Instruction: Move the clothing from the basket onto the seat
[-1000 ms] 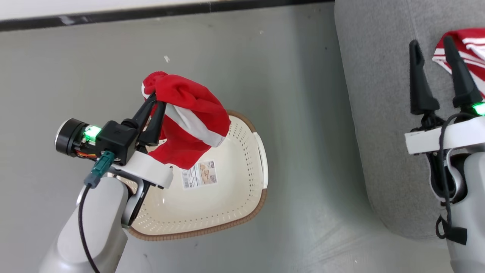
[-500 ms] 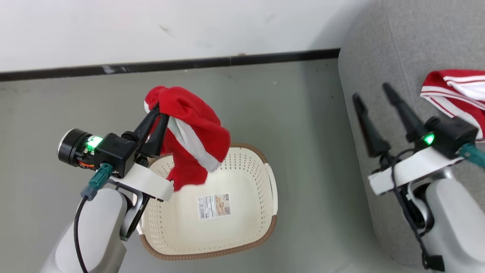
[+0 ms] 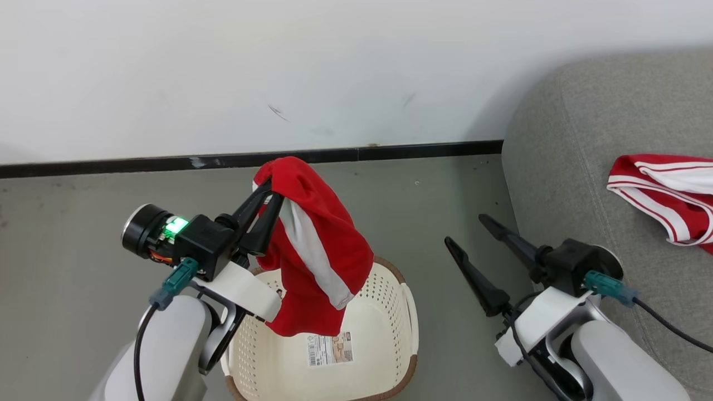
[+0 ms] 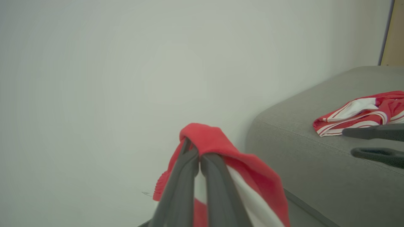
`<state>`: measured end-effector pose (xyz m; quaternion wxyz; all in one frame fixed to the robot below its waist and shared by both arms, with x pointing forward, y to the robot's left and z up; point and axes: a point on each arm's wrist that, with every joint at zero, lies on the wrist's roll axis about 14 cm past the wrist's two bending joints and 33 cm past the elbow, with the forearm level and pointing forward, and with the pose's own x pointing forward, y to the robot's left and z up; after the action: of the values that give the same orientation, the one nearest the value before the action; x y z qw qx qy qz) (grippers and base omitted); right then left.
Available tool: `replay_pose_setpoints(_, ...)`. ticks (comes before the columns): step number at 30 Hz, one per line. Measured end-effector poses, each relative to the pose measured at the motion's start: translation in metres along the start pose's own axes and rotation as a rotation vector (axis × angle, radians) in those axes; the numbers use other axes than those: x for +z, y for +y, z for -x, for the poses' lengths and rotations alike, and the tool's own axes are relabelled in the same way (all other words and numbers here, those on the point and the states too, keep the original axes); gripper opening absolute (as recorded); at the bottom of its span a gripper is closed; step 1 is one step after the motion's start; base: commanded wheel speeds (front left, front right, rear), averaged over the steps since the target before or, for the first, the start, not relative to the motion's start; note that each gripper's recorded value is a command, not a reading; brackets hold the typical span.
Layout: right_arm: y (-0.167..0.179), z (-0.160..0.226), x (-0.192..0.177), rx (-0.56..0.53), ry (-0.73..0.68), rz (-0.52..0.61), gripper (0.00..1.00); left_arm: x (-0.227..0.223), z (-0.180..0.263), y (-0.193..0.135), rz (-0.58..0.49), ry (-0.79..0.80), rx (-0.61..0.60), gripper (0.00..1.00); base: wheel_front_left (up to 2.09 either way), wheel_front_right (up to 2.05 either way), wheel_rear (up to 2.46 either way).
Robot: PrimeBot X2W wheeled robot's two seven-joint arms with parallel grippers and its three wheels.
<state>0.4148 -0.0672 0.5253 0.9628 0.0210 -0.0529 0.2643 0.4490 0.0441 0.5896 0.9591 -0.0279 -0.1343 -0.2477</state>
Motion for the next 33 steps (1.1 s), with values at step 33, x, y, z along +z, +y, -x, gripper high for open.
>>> replay_pose_setpoints(33, 0.108, 0.028, 0.022, 0.398, 0.079, 0.011, 1.00, 0.078, 0.033, -0.067, -0.038, -0.091, -0.145, 0.00, 0.00, 0.00, 0.00)
